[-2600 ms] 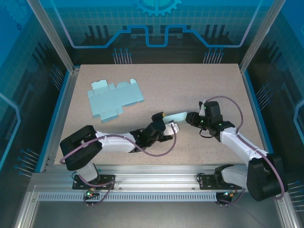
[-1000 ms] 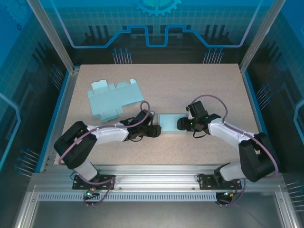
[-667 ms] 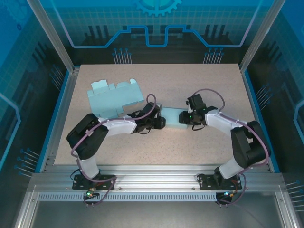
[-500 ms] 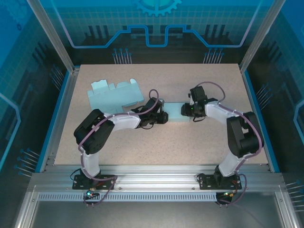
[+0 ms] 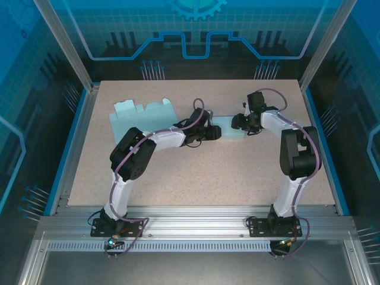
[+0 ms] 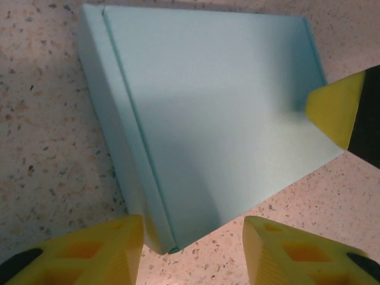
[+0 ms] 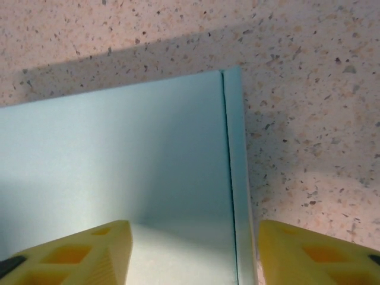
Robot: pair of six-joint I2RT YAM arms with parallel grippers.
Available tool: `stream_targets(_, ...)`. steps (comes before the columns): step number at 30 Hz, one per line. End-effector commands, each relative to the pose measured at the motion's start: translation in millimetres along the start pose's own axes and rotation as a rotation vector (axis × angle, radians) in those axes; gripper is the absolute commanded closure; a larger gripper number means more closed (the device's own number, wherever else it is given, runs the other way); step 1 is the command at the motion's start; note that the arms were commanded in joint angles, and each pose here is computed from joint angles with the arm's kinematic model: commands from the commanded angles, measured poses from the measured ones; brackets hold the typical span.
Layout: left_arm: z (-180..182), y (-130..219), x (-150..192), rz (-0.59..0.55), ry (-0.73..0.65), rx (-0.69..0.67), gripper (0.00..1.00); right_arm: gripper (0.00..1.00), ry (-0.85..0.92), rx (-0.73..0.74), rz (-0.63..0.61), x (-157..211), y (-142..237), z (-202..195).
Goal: Fold the paper box
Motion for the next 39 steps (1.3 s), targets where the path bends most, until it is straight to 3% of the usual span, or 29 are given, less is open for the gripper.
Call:
stream_targets(1,-1,13,-18,-0.032,0.028,0.050,0.41,0.30,0.040,0.001,-0.013,-11,29,6)
stream_targets(5,-1,51,-34,-0.122,0.023,0.047,0.22,0.14,0.089,0.011,-0.080,-13,63,9)
stream_targets(7,-1,79,-42,-0.179,0.003,0.019,0.13,0.00,0.117,0.003,-0.122,-9,80,8)
stream_targets(10,6,119,-48,-0.256,-0.013,-0.053,0.01,0.00,0.155,-0.019,-0.185,-2,100,8)
stream_targets(13,28,159,-46,-0.326,0.030,-0.142,0.01,0.00,0.198,-0.026,-0.272,9,117,3)
stream_targets(17,77,199,-31,-0.356,0.199,-0.226,0.01,0.00,0.225,-0.003,-0.398,28,131,-10)
stream_targets(23,148,252,21,-0.356,0.442,-0.406,0.01,0.00,0.232,0.021,-0.531,40,152,-20)
stream_targets(25,163,266,41,-0.383,0.541,-0.438,0.02,0.00,0.221,0.063,-0.521,46,146,-28)
stream_targets(31,191,277,81,-0.376,0.724,-0.495,0.04,0.00,0.200,0.120,-0.523,43,141,-33)
stream_targets(35,212,270,88,-0.324,0.781,-0.495,0.06,0.00,0.192,0.123,-0.536,44,142,-34)
stream_targets(39,234,261,85,-0.333,0.822,-0.504,0.14,0.00,0.181,0.135,-0.559,45,144,-36)
Point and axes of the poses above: each hand's point on the last joint's axis, 136 mm out from that joint toward the fingers, its own y axis back along the fingers, its own z axis along the line the jaws close on, x = y × z, the point moved 8 cm from there along y, back along the fingers, and after that the axes turned 10 degrees about -y, right-handed, at the moved point
